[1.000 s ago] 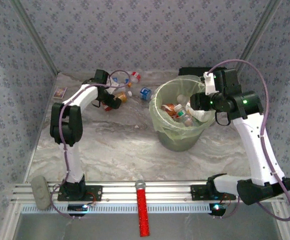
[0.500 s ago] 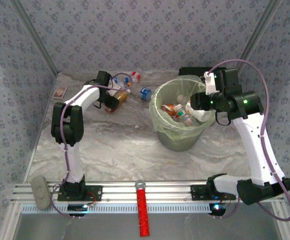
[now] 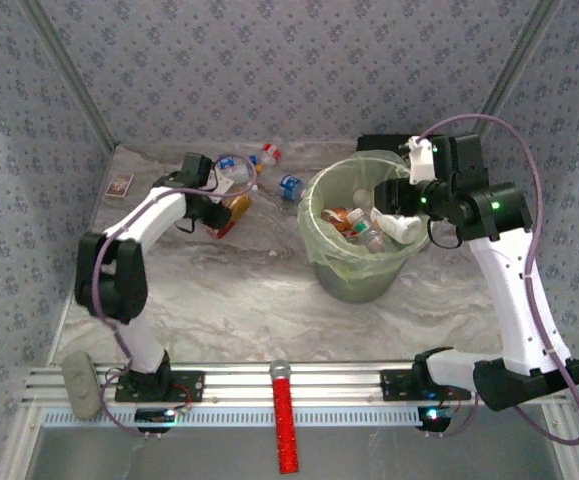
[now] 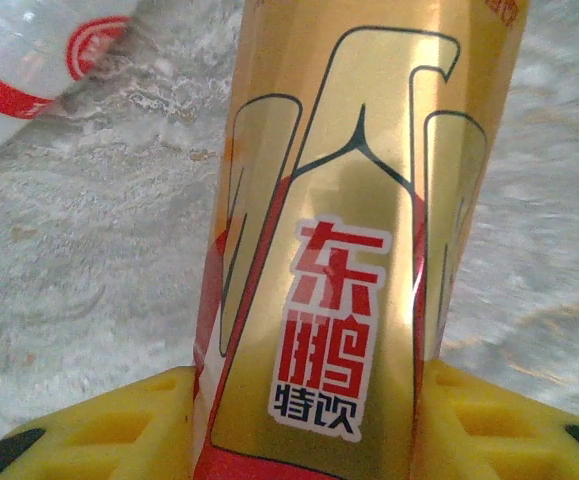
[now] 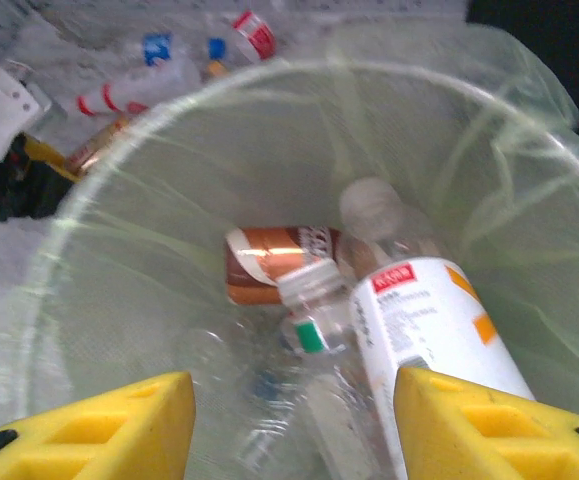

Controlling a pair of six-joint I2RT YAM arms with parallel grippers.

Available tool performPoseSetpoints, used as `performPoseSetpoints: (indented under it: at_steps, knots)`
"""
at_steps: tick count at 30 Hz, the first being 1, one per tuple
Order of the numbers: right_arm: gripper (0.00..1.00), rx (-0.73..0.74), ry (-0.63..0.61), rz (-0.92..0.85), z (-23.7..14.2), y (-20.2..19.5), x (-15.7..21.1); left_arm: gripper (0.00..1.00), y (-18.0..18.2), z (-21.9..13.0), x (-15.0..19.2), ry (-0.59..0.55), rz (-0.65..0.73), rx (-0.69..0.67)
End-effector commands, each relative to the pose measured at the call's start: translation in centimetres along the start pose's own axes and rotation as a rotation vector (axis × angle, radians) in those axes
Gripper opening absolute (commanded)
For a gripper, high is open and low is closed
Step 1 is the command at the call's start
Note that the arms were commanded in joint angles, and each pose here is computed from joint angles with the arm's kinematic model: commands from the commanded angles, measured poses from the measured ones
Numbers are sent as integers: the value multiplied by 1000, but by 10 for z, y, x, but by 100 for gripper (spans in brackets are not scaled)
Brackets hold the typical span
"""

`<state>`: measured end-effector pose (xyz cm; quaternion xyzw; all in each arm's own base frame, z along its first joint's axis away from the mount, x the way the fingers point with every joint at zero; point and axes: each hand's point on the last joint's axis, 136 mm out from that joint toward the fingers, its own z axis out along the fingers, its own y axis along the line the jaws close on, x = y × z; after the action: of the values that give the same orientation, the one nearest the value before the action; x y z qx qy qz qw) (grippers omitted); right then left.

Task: Put the plastic bottles in the bin

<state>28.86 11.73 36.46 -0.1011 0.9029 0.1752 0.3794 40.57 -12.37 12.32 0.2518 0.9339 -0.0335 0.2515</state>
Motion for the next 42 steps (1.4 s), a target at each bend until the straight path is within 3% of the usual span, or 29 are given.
performPoseSetpoints:
  at_steps: [1,5,11,18,23,31,38,42]
  knots:
    - [57,-144,-103,-8,-12,35,-31,43,-28,-39,-24,-199,-86,96]
    - [57,-232,-127,-57,-6,69,-50,43,-58,-73,-24,-317,-111,149]
    - [59,-364,-116,-136,18,131,-65,44,-68,-132,-23,-507,-191,156]
    - [90,-501,-54,-150,60,191,-70,46,-90,-187,-32,-746,-255,264]
    - [100,-539,0,-145,91,213,-67,46,-108,-206,-39,-813,-249,330]
    - [95,-592,83,-106,121,229,-53,46,-123,-215,-51,-857,-228,364]
    - [63,-572,89,-91,125,222,-52,48,-127,-213,-57,-853,-221,370]
    - [60,-576,64,-99,118,222,-60,60,-129,-214,-58,-853,-215,372]
